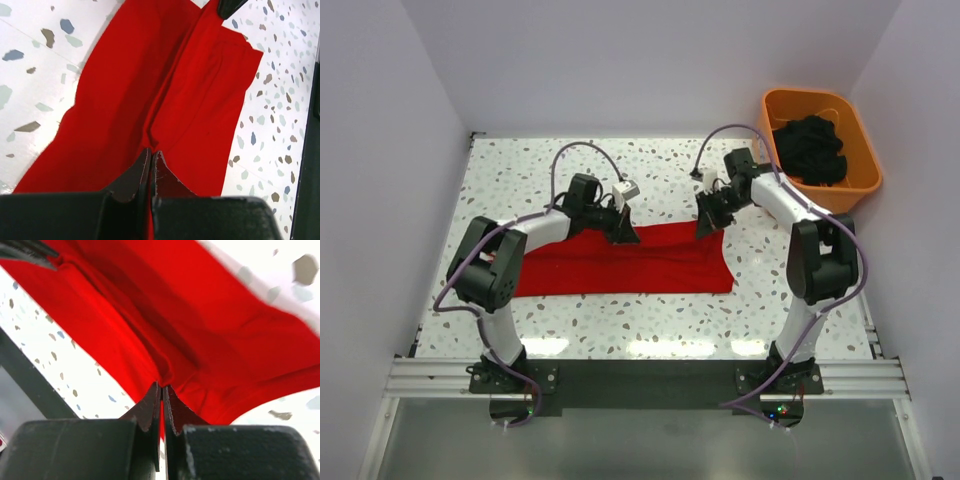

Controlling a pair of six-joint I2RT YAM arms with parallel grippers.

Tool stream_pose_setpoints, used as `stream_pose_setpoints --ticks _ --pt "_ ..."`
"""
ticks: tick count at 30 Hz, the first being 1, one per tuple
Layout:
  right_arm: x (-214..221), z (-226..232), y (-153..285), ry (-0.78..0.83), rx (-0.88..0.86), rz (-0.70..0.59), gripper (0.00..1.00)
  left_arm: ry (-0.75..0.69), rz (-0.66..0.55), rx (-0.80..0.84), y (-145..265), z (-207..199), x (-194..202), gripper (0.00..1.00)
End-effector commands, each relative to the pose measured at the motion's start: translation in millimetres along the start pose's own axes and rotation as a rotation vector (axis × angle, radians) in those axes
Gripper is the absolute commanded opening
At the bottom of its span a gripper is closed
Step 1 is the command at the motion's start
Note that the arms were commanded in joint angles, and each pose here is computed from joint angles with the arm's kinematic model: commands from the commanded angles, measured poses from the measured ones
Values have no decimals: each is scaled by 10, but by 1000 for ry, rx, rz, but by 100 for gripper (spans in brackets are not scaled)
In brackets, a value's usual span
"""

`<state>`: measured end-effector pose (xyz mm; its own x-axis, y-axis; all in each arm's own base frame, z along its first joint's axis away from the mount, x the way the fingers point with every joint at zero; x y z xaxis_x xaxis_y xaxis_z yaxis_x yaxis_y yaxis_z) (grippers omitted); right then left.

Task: Fold and stack the t-shirts
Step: Fold the tshirt

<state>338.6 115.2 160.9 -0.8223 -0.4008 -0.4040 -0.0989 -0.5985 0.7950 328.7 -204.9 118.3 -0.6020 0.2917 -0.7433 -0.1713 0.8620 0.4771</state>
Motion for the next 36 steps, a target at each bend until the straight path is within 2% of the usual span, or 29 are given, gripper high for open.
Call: stream_pose_setpoints --ticks 1,15,25,36 --pt "48 227 117 70 -41 -31 0 -101 -32 21 53 -77 3 0" --pt "459 441 136 100 -47 22 0 -237 9 86 173 -316 275 0" --pt "620 408 96 101 -23 56 0 -184 120 89 107 -491 627 1" --pt "580 364 51 119 -25 78 0 -210 100 89 95 -483 541 2"
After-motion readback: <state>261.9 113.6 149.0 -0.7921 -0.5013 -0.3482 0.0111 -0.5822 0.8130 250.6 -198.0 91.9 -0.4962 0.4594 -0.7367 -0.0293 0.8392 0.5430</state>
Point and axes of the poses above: each gripper's point midway between its finger pads, its own y axis back along the fingers, its own z axis along the line the jaws close on, x = y × z, the point moved 9 cm from there along y, back along the fingers, and after that the axes turned 2 degrees about y, right-handed, at the moved point
